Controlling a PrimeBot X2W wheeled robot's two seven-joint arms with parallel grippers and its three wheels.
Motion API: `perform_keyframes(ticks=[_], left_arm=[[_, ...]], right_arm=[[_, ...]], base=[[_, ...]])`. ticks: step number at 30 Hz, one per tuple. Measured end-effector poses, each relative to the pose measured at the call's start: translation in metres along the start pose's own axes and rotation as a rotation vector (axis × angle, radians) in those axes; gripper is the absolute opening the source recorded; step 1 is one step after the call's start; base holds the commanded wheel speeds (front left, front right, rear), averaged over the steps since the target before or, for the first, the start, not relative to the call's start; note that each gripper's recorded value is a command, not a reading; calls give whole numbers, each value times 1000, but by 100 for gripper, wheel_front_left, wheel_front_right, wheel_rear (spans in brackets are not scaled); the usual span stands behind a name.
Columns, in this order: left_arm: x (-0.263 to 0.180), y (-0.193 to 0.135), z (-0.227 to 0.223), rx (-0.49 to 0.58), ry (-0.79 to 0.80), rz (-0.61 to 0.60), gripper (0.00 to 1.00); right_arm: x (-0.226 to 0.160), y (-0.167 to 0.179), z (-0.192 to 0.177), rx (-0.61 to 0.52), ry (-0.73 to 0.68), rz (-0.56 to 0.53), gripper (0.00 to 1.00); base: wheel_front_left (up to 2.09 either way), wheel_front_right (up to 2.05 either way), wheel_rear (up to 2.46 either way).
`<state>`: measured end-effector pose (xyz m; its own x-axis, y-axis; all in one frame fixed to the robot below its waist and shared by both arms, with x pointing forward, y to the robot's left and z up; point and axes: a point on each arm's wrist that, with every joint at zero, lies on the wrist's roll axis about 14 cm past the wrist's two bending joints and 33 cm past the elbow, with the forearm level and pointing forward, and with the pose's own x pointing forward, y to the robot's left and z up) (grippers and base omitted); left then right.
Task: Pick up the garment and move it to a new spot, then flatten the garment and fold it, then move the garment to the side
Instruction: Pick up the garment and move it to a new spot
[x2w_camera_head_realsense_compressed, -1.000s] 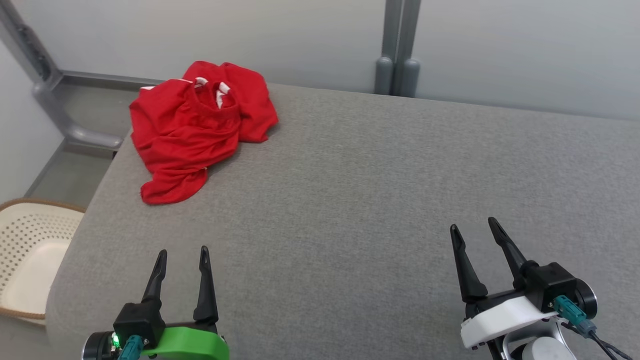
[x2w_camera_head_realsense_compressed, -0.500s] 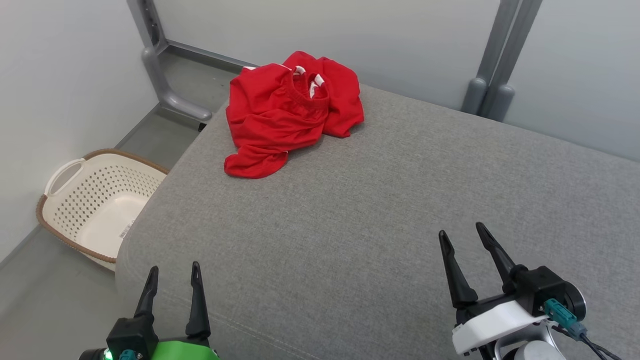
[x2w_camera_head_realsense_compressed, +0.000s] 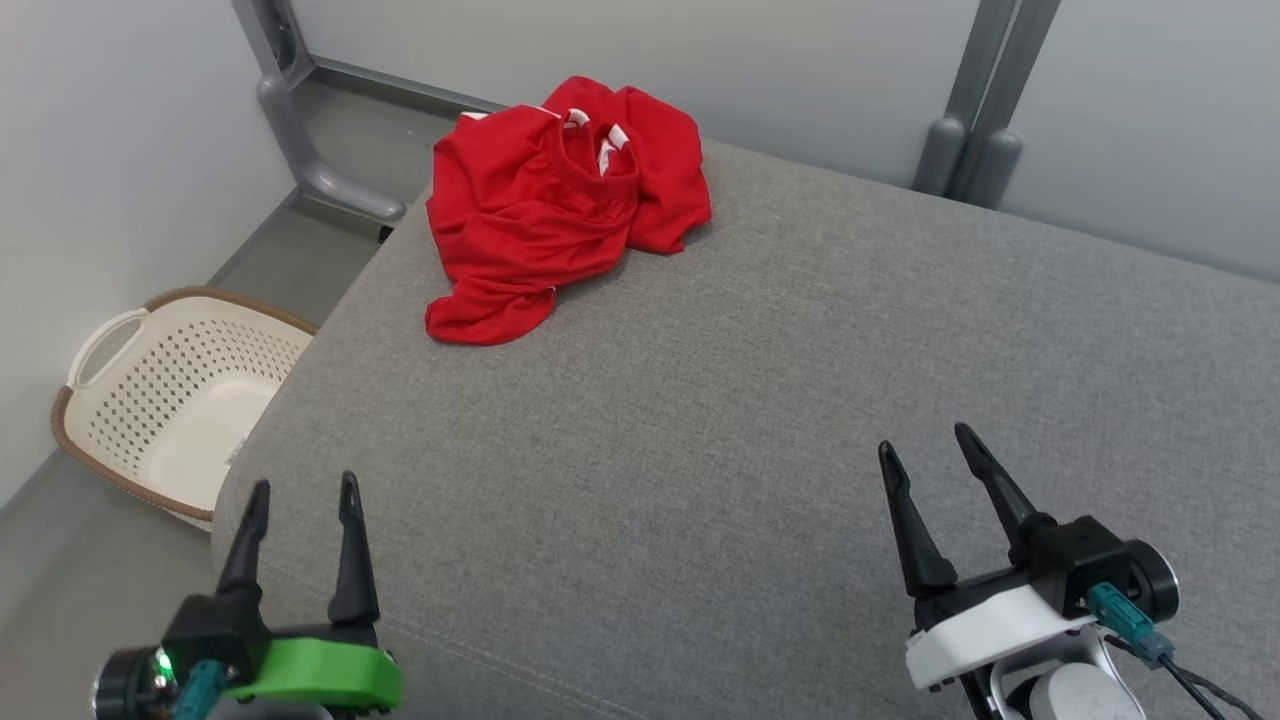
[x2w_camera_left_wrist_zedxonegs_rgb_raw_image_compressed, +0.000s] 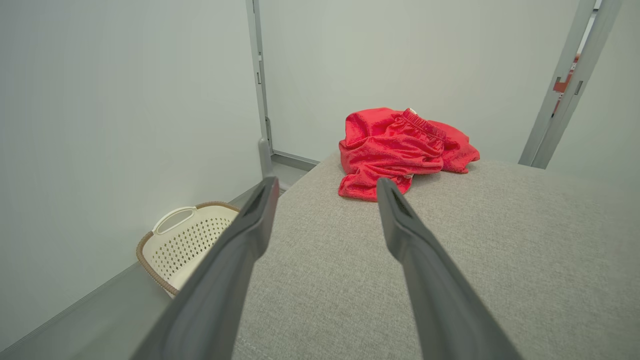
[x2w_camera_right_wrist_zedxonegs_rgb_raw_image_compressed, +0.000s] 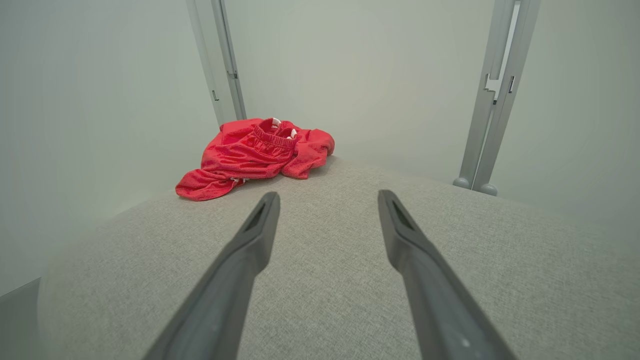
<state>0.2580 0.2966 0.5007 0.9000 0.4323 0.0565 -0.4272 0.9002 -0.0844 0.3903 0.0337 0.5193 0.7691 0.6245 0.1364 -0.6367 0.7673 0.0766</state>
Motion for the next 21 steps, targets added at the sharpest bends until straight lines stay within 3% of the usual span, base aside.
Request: perform_keyframes(ticks=[8, 15, 19, 21], left_arm=[[82, -16, 56, 192, -151, -146, 100], [176, -56, 86, 317, -200, -289, 100], [220, -67, 77, 341, -141, -305, 100], [237, -76, 64, 303, -100, -310, 100]], right_arm=[[15, -28, -4, -25, -16, -50, 100], [27, -58, -14, -40, -19, -99, 100], [32, -76, -18, -54, -28, -131, 100], [34, -87, -18, -67, -35, -152, 100]], base=[[0, 0, 0], [0, 0, 0], [0, 0, 0], [0, 0, 0]])
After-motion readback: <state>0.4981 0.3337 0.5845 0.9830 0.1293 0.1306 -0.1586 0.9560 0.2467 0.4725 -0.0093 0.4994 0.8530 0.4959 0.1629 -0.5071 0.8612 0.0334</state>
